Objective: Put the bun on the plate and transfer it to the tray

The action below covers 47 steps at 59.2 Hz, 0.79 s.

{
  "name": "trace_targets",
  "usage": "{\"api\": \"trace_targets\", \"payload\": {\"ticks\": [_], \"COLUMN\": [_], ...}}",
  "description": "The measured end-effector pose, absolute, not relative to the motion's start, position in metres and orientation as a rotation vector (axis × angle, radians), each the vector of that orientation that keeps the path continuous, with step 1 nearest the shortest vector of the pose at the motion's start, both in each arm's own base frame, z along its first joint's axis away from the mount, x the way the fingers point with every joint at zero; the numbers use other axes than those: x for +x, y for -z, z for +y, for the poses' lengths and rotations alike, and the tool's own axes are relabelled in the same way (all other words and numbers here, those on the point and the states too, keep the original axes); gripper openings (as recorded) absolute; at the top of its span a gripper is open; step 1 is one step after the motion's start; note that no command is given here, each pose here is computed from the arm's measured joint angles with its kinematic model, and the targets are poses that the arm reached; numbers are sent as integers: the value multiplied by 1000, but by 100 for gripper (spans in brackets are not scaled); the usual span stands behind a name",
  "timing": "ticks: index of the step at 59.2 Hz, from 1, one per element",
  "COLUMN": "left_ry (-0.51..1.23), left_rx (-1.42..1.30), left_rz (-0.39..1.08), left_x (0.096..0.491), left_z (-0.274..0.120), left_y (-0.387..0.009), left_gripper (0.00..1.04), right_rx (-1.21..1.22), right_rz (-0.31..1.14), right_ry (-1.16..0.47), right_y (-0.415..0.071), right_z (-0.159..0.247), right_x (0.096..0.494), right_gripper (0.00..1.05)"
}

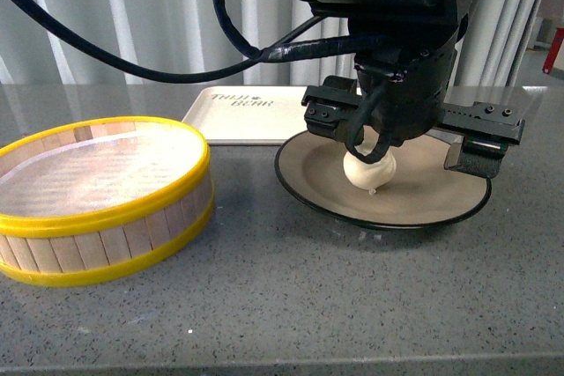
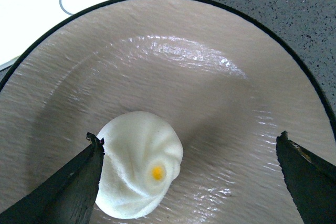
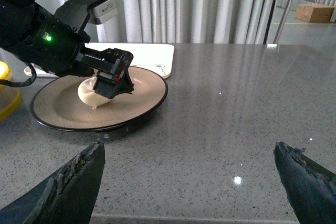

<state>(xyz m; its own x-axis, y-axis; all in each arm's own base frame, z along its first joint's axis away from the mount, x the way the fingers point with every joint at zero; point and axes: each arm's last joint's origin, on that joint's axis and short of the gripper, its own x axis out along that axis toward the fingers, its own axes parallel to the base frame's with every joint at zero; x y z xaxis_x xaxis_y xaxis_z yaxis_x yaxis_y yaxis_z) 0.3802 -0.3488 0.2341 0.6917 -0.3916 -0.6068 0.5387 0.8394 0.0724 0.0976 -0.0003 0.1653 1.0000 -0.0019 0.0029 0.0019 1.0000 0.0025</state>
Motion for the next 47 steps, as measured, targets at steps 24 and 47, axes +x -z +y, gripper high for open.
{"api": "trace_targets", "payload": {"ticks": [24,47], "left_ry": [534,91], "left_rx": [181,35], "left_rz": [524,81], "left_x": [366,335], "left_z": [-336,-269], "left_y": [-264,-271], "left_gripper": [98,72], "right_rx": [2,2], "right_rz": [-3,-3], "right_ry": [2,2], "right_y": [-165,-165], "right_z": [0,0], "right_x": [98,98], "right_gripper": [96,96]}}
